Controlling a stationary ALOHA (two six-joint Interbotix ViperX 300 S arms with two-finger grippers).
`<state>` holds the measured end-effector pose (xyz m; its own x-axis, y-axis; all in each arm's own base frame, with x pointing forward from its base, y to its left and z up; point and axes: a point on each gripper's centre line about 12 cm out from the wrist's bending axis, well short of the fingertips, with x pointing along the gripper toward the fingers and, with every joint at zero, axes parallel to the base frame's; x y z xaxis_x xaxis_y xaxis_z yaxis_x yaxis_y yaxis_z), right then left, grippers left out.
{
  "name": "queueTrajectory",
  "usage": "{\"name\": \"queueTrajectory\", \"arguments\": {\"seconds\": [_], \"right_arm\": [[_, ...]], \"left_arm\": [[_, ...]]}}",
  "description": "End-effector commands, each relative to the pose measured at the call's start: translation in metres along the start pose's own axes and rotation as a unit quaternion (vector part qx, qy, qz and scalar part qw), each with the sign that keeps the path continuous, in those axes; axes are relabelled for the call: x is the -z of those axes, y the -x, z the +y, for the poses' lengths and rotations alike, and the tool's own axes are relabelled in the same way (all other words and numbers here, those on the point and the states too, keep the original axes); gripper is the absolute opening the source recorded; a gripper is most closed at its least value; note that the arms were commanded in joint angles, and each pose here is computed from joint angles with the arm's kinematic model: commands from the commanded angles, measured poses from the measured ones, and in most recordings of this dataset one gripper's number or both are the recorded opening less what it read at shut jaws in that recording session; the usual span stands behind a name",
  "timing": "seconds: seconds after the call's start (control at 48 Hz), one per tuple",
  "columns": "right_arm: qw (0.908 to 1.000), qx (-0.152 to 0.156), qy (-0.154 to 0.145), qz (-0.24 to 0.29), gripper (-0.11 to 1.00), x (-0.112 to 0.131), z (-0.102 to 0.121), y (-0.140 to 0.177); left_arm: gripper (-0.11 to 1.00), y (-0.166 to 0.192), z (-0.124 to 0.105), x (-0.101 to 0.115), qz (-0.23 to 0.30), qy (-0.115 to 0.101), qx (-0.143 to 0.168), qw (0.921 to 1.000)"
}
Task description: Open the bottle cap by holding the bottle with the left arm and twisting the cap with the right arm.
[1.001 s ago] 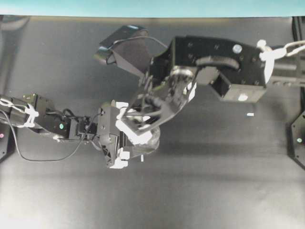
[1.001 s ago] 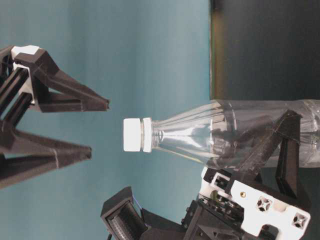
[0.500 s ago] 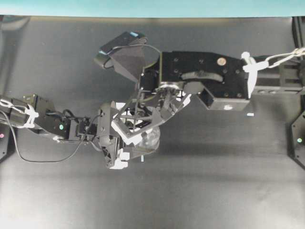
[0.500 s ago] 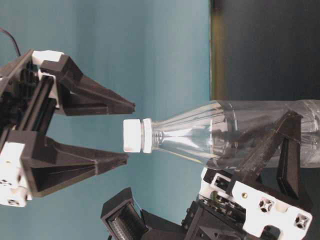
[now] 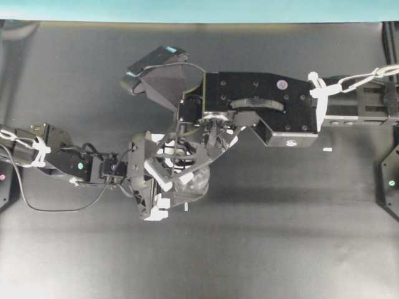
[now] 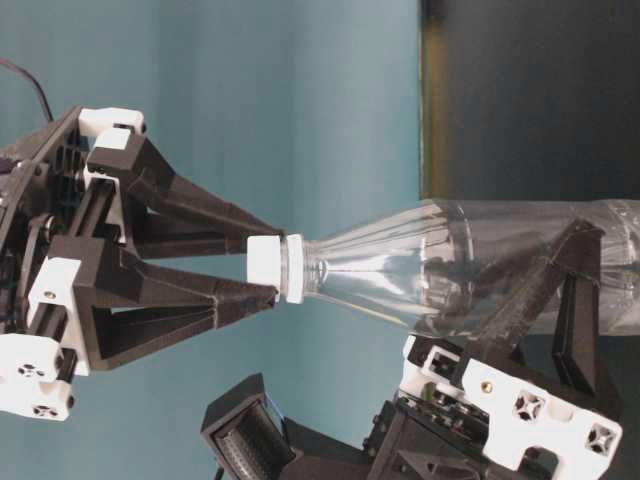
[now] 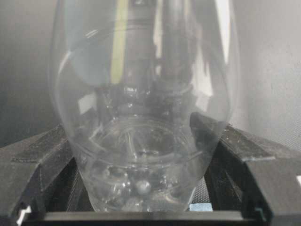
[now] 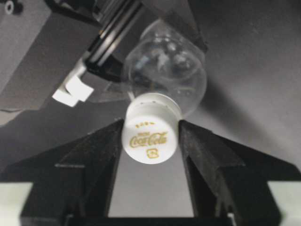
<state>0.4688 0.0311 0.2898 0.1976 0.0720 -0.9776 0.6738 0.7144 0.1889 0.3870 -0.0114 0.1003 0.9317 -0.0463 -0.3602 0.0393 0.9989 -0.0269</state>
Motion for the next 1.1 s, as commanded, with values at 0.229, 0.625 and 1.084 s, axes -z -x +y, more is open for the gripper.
{"name": "queueTrajectory", "arguments": {"seconds": [0.229,0.625,1.084], "right_arm": [[0.9996,-0.001,0.029,0.000,0.38,0.0012,0.0013,0.0020],[0.9859,-0.006,0.167,0.003,0.38,0.0020,0.0022,0.0016],[0.9271,-0.017,0.374,0.005,0.38,0.0042,0.0048,0.0021]], "left_arm": [[0.79,-0.0010,-0.0003,-0.0029,-0.005,-0.003,0.001,1.0000],[0.79,-0.0010,-0.0021,-0.0028,-0.004,-0.004,0.003,1.0000],[0.79,-0.0013,-0.0031,-0.0006,0.006,-0.004,0.004,1.0000]]}}
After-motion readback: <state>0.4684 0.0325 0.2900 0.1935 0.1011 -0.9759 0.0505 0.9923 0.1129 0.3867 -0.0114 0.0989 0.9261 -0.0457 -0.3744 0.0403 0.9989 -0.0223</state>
